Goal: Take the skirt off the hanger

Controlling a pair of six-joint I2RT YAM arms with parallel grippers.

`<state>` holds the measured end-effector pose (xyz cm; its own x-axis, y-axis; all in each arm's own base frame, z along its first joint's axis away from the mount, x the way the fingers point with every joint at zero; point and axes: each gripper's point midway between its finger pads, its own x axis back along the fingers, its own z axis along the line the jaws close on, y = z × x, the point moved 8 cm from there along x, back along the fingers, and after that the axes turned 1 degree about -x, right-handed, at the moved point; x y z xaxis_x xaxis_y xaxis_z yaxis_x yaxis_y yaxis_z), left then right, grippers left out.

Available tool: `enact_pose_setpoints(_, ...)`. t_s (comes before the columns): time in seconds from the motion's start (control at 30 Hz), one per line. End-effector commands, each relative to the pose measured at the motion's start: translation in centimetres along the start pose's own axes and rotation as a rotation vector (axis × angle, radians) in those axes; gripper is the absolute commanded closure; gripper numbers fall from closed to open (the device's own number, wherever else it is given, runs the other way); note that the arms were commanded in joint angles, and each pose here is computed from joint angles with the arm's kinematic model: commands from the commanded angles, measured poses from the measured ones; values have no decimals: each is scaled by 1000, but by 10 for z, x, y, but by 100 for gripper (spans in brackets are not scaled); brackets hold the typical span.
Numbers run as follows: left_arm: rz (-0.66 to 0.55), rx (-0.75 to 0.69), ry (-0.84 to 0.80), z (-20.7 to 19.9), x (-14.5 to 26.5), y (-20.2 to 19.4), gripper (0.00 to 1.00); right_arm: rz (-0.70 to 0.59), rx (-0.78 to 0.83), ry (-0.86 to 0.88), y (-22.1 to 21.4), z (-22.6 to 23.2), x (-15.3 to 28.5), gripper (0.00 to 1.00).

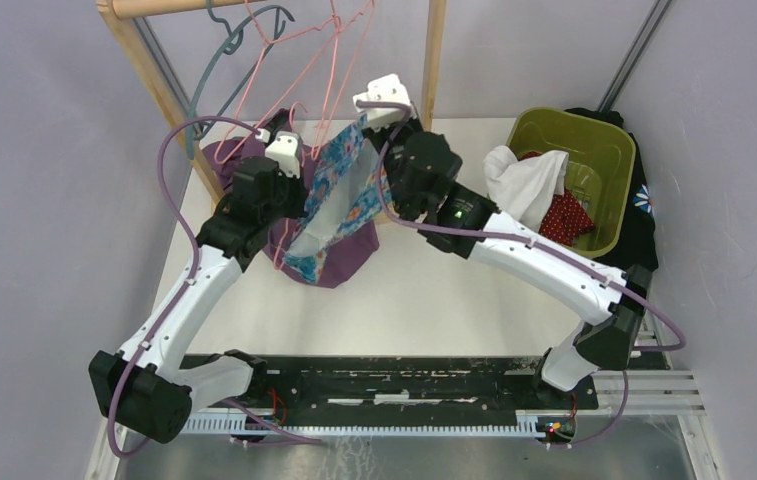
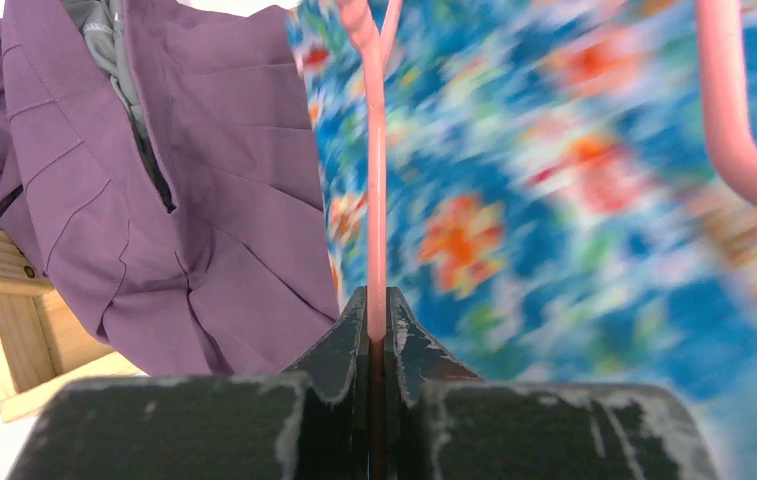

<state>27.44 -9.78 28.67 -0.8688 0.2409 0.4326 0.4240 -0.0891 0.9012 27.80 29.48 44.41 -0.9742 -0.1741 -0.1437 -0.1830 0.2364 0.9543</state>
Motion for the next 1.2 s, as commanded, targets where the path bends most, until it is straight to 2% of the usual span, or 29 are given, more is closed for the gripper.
enact_pose_setpoints(0.0, -79, 0, -7, -1, -1, 16, 97, -176, -60, -169, 78, -79, 12, 99)
enact_pose_setpoints(0.23, -78, -5, 0, 0, 2, 15, 97, -208, -34, -366, 104, -161, 13, 99)
enact_pose_setpoints(0.5, -74, -10, -8, -1, 4, 13, 97, -136, -35, -609, 86, -261, 1, 99)
enact_pose_setpoints(0.87, -67, -22, -7, 0, 3, 10, 97, -58, -41, -802, 40, -333, 3, 99)
enact_pose_setpoints(1.17, -52, -31, 16, 3, 2, 6, 97, -20, -46, -920, 21, -406, -23, 99)
